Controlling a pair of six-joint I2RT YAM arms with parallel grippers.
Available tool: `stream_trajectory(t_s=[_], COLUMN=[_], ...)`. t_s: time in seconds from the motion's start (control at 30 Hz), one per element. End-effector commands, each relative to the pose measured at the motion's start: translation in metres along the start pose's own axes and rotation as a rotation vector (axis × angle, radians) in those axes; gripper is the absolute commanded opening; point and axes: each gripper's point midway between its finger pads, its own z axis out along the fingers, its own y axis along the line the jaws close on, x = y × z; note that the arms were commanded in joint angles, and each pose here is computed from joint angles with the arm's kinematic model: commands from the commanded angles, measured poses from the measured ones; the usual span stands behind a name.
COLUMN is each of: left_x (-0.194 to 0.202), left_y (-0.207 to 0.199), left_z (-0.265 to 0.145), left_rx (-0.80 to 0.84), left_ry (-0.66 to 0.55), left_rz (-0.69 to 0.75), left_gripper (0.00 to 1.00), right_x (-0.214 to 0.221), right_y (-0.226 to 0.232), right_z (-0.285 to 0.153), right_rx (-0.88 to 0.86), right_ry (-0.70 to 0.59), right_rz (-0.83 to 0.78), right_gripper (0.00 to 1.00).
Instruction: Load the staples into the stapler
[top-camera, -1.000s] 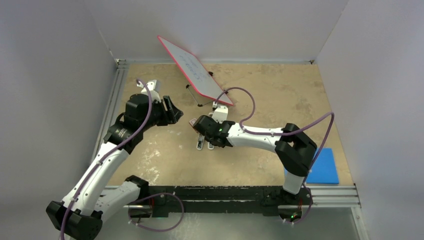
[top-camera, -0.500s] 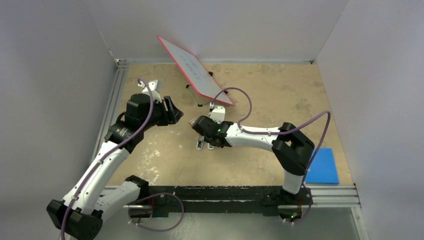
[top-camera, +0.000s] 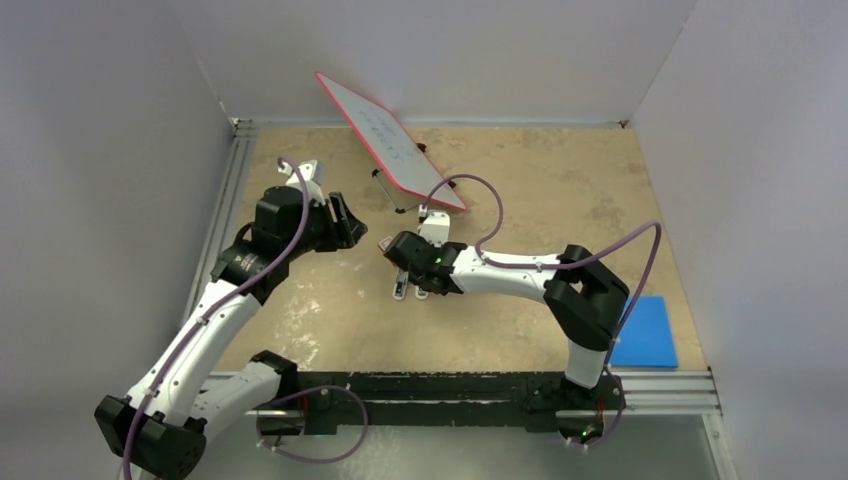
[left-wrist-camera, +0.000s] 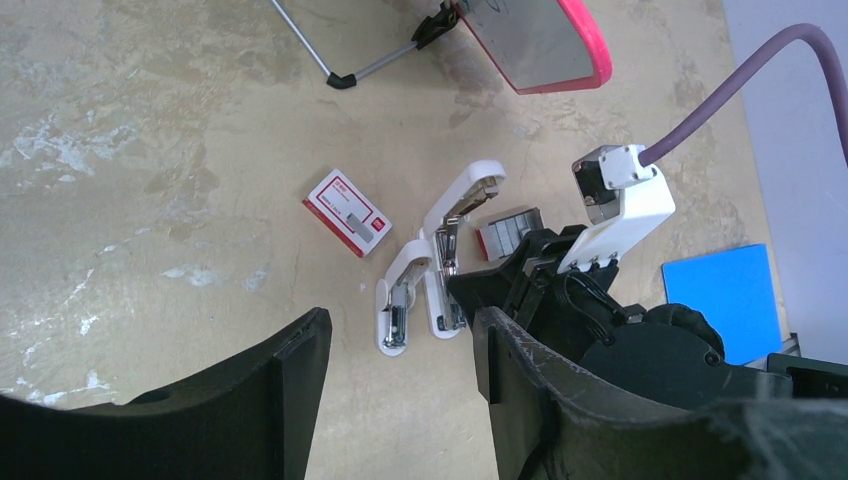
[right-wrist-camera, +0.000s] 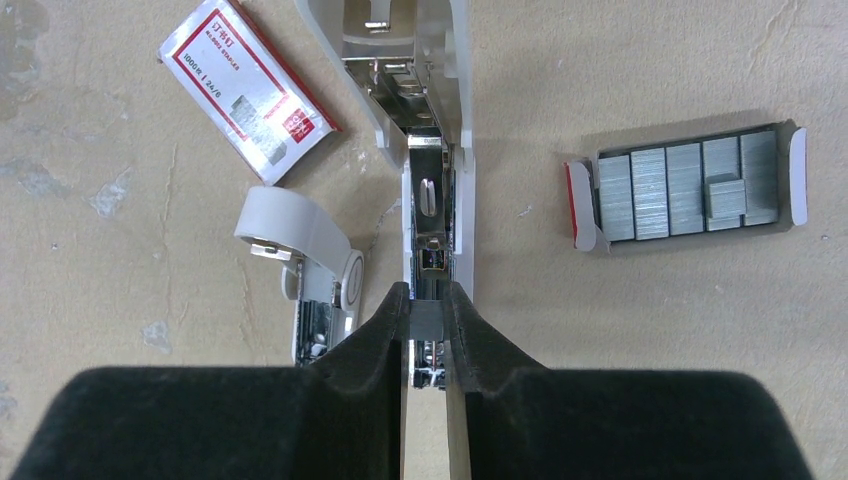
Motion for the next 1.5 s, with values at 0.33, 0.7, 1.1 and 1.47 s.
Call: stream_trajectory(t_s=[0.33, 0.7, 1.1, 1.47], left_x=[-0.002, 0.000, 0.000, 0.002], left_y=[0.002, 0.003, 0.003, 0.002], left_z=[0.005, 0.007, 0.007, 0.010], left_rx=[-0.014, -0.017, -0.018, -0.010], left_ry=[-0.006, 0.004, 0.005, 0.018], left_rz=[0.015, 0.014, 0.014, 0.011], left_gripper=[0.55, 0.55, 0.55, 0.55], right_x=[-0.022, -0.020, -0.013, -0.013], right_y=[0.004, -0.001, 0.001, -0.004], right_z=[-0.007, -0.005, 0.000, 0.000], right_rx=[-0.012, 0.003, -0.011, 0.002], right_ry=[-0.079, -0.084, -0.070, -0.075], right_rz=[-0.004, -0.025, -0.039, -0.029], right_gripper=[0.16, 0.16, 0.16, 0.15])
